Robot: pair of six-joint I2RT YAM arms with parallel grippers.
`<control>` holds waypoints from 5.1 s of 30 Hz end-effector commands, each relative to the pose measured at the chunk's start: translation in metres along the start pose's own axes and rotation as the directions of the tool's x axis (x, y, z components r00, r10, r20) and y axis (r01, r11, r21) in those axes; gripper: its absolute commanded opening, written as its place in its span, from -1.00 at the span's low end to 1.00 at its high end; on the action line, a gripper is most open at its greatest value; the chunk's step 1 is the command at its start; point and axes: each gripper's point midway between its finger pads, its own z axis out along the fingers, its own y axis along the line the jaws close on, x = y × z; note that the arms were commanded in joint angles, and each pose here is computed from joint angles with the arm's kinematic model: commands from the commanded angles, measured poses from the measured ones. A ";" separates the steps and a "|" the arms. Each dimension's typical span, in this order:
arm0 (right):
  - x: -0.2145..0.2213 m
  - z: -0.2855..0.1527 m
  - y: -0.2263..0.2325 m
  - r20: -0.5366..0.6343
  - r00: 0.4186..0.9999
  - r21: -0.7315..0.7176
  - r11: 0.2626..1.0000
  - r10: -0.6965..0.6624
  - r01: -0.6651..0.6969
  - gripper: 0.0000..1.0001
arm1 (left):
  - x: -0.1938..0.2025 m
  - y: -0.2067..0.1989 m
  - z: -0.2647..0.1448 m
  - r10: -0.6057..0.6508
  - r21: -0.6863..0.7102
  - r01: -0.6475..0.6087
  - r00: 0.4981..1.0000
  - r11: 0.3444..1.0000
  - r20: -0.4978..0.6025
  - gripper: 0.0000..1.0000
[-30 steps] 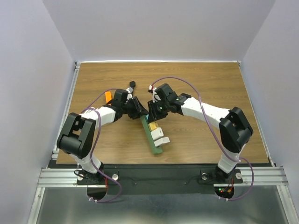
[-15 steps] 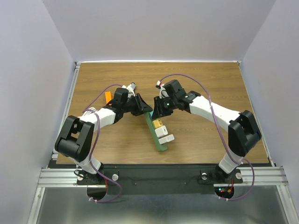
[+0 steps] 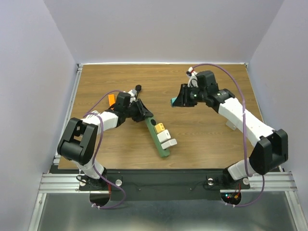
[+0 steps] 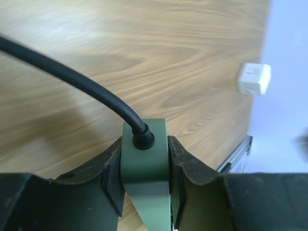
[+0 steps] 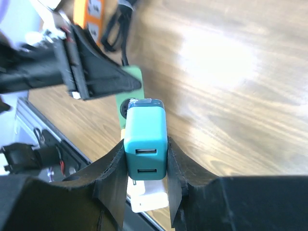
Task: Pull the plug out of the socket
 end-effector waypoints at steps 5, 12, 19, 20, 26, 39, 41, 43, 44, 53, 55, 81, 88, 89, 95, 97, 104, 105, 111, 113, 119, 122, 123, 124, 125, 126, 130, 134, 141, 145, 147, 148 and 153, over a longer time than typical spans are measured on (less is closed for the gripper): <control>-0.035 -0.018 0.000 0.121 0.992 0.067 0.998 -0.030 0.022 -0.99 | -0.001 0.022 -0.005 0.067 -0.095 -0.067 0.998 0.993 -0.001 -1.00; -0.025 -0.065 -0.185 0.149 0.987 0.807 0.571 0.054 -0.152 -0.99 | -0.006 0.008 -0.014 0.074 -0.065 -0.072 0.997 0.995 0.021 -1.00; 0.007 -0.100 -0.288 0.183 0.958 0.935 0.263 0.219 -0.239 -0.99 | -0.016 -0.010 -0.021 0.089 -0.034 -0.088 0.995 0.996 0.043 -1.00; 0.014 -0.103 -0.295 0.166 0.958 0.949 0.225 0.235 -0.220 -0.99 | -0.016 -0.011 -0.021 0.089 -0.032 -0.088 0.995 0.996 0.041 -1.00; 0.020 -0.113 -0.321 0.186 0.952 0.974 0.085 0.242 -0.211 -0.80 | -0.019 -0.019 -0.026 0.099 -0.019 -0.098 0.994 0.995 0.044 -1.00; 0.005 -0.103 -0.285 0.188 0.942 0.904 0.326 0.278 -0.276 0.70 | -0.015 -0.017 -0.023 0.103 -0.012 -0.103 0.994 0.995 0.022 -1.00; -0.013 -0.090 -0.256 0.202 0.948 0.804 0.511 0.248 -0.305 0.70 | -0.015 -0.017 -0.023 0.106 -0.010 -0.106 0.994 0.994 0.018 -1.00; -0.010 -0.062 -0.212 0.124 0.959 0.626 0.729 0.256 -0.276 0.68 | -0.015 -0.017 -0.022 0.108 -0.008 -0.108 0.994 0.994 0.015 -1.00; -0.020 -0.050 -0.175 0.101 0.970 0.458 0.856 0.220 -0.241 0.68 | -0.015 -0.017 -0.021 0.110 -0.006 -0.110 0.994 0.994 0.014 -1.00; 0.021 0.004 -0.021 -0.132 0.991 -0.049 0.999 -0.022 0.015 0.65 | -0.016 -0.022 -0.019 0.111 0.013 -0.111 0.994 0.994 0.002 -1.00; 0.034 0.013 0.002 -0.166 0.985 -0.114 0.993 -0.038 0.019 0.65 | -0.017 -0.024 -0.019 0.112 0.020 -0.112 0.994 0.993 0.005 -1.00; 0.120 0.070 0.070 -0.355 0.923 -0.202 0.976 -0.147 0.077 0.03 | -0.024 -0.036 -0.025 0.100 0.043 -0.102 0.994 0.994 0.030 -1.00; 0.113 0.076 0.063 -0.330 0.935 -0.150 0.985 -0.131 0.085 -0.94 | -0.024 -0.044 -0.032 0.086 0.063 -0.089 0.995 0.994 0.042 -0.98; 0.112 0.076 0.064 -0.325 0.937 -0.149 0.985 -0.131 0.086 -0.97 | -0.023 -0.045 -0.033 0.084 0.067 -0.087 0.995 0.994 0.046 -0.86; 0.100 0.079 0.069 -0.299 0.944 -0.148 0.984 -0.139 0.098 -0.99 | -0.020 -0.042 -0.044 0.062 0.053 -0.067 0.995 0.996 0.083 0.30; 0.098 0.079 0.070 -0.294 0.946 -0.148 0.984 -0.139 0.098 -0.99 | -0.020 -0.036 -0.046 0.044 0.032 -0.048 0.994 0.998 0.102 0.41; 0.087 0.080 0.072 -0.261 0.957 -0.121 0.988 -0.126 0.097 -0.99 | -0.016 -0.012 -0.056 -0.022 -0.068 0.033 0.987 0.997 0.157 0.57; 0.087 0.080 0.072 -0.260 0.958 -0.120 0.988 -0.124 0.095 -0.99 | -0.014 -0.006 -0.057 -0.029 -0.087 0.044 0.986 0.995 0.166 0.58; 0.083 0.079 0.075 -0.252 0.960 -0.131 0.987 -0.124 0.093 -0.99 | -0.019 0.002 -0.067 -0.061 -0.106 0.090 0.966 0.990 0.252 0.63; 0.081 0.079 0.077 -0.245 0.961 -0.136 0.986 -0.127 0.095 -0.99 | -0.012 0.004 -0.062 -0.061 -0.101 0.085 0.975 0.991 0.215 0.64; 0.077 0.078 0.086 -0.240 0.962 -0.172 0.981 -0.128 0.088 -0.99 | 0.002 0.006 -0.049 -0.055 -0.098 0.072 0.985 0.993 0.162 0.64; 0.076 0.076 0.092 -0.240 0.962 -0.192 0.978 -0.129 0.084 -0.99 | 0.006 0.003 -0.043 -0.051 -0.089 0.065 0.987 0.994 0.151 0.64; 0.074 0.076 0.093 -0.233 0.964 -0.193 0.978 -0.129 0.084 -0.99 | 0.008 0.004 -0.042 -0.049 -0.092 0.063 0.988 0.994 0.145 0.64; 0.073 0.075 0.093 -0.230 0.965 -0.192 0.978 -0.124 0.080 -0.99 | 0.009 0.002 -0.040 -0.047 -0.090 0.060 0.989 0.994 0.142 0.64; 0.072 0.075 0.094 -0.226 0.966 -0.192 0.978 -0.124 0.080 -0.99 | 0.012 0.000 -0.037 -0.042 -0.082 0.053 0.991 0.995 0.130 0.61; 0.071 0.074 0.095 -0.223 0.967 -0.194 0.978 -0.122 0.079 -0.99 | 0.014 -0.002 -0.035 -0.040 -0.075 0.049 0.992 0.996 0.123 0.54; 0.069 0.076 0.097 -0.222 0.969 -0.198 0.978 -0.112 0.068 -0.99 | 0.024 -0.014 -0.029 -0.016 -0.031 0.019 0.996 0.999 0.092 0.27; 0.068 0.077 0.100 -0.220 0.969 -0.207 0.976 -0.113 0.067 -0.99 | 0.030 -0.013 -0.025 -0.019 -0.023 0.020 0.997 1.000 0.071 -0.42; 0.073 0.082 0.095 -0.238 0.966 -0.198 0.979 -0.103 0.056 -0.13 | 0.031 -0.013 -0.024 -0.013 -0.022 0.014 0.998 1.000 0.062 -1.00; 0.076 0.086 0.092 -0.250 0.963 -0.190 0.980 -0.098 0.051 0.09 | 0.029 -0.017 -0.024 -0.008 -0.012 0.009 0.998 1.000 0.063 -1.00; 0.077 0.088 0.090 -0.255 0.962 -0.187 0.981 -0.098 0.050 0.13 | 0.028 -0.020 -0.024 -0.005 -0.006 0.006 0.998 1.000 0.063 -1.00; 0.079 0.090 0.090 -0.260 0.961 -0.186 0.981 -0.098 0.049 0.13 | 0.027 -0.021 -0.024 -0.002 -0.006 0.002 0.998 1.000 0.064 -1.00; 0.079 0.091 0.088 -0.261 0.961 -0.179 0.983 -0.095 0.048 -0.61 | 0.024 -0.021 -0.023 0.013 -0.012 -0.013 0.998 1.000 0.067 -1.00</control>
